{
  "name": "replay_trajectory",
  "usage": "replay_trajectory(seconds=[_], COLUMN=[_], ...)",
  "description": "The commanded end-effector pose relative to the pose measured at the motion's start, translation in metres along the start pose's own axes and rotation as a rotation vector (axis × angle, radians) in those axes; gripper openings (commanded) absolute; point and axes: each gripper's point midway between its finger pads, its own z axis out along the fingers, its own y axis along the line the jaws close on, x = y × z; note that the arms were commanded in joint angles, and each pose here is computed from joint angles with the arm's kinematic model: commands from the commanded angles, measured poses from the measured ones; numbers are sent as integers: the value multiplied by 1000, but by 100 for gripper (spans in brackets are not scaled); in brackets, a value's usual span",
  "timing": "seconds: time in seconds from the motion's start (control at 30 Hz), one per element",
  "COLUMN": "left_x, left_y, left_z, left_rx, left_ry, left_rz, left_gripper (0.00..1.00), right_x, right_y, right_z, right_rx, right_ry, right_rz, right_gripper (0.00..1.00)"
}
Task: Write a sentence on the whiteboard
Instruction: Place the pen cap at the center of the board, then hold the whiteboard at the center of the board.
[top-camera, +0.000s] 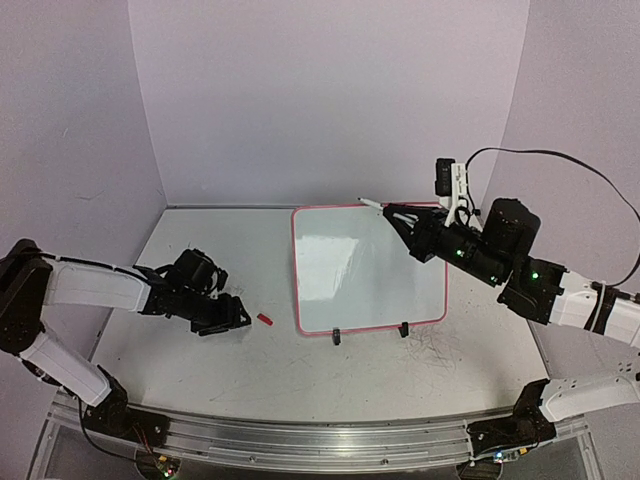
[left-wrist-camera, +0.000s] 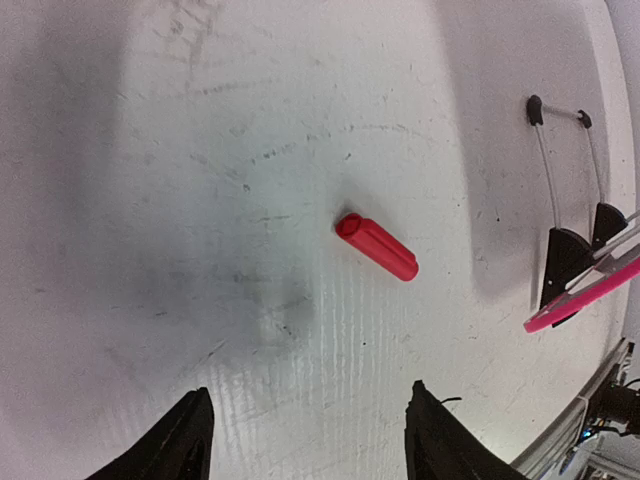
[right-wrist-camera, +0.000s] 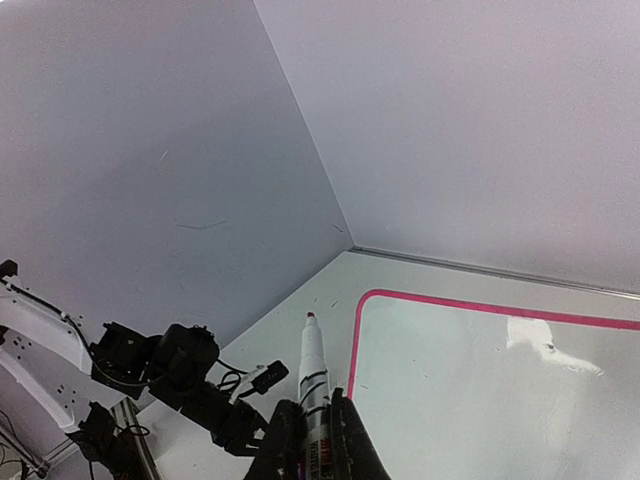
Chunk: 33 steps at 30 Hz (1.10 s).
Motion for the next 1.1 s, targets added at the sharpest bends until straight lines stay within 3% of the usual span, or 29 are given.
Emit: replay_trajectory(seconds=[0.0,0.1,0.23,0.37,0.47,0.67,0.73,0.9,1.07], left_x=[-45,-67,-101,-121,-131,-145,-148,-158,-140], left_y=[-17,-37,-49,-86,-110,-131,-141,-144,-167], left_z=[-57,-88,-128,-161,-169,-132,-122,-110,-101], left_rx=[-60,-18,8,296,473,551,604,619,780], left_ry=[-175,-271,-467,-590,-562,-404,-363,-379,-295], left_rz=[107,153,180,252,312,423,454,454,503], left_gripper=[82,99,99,99,99,95,98,99,93], right_x=[-8,-5,-5,-5,-3,2,2,-1,3], right_y=[-7,-9,-11,-6,-1,-3,-3,-4,-9], right_z=[0,-1,0,6,11,15,15,12,15], right_rx=[58,69,81,50,28,43,45,62,85], right_ry=[-3,13,12,25,49,88,90,81,88], right_rz=[-27,-34,-20,-8,-7,17,27,43,47], right_gripper=[0,0,0,0,0,0,0,0,0])
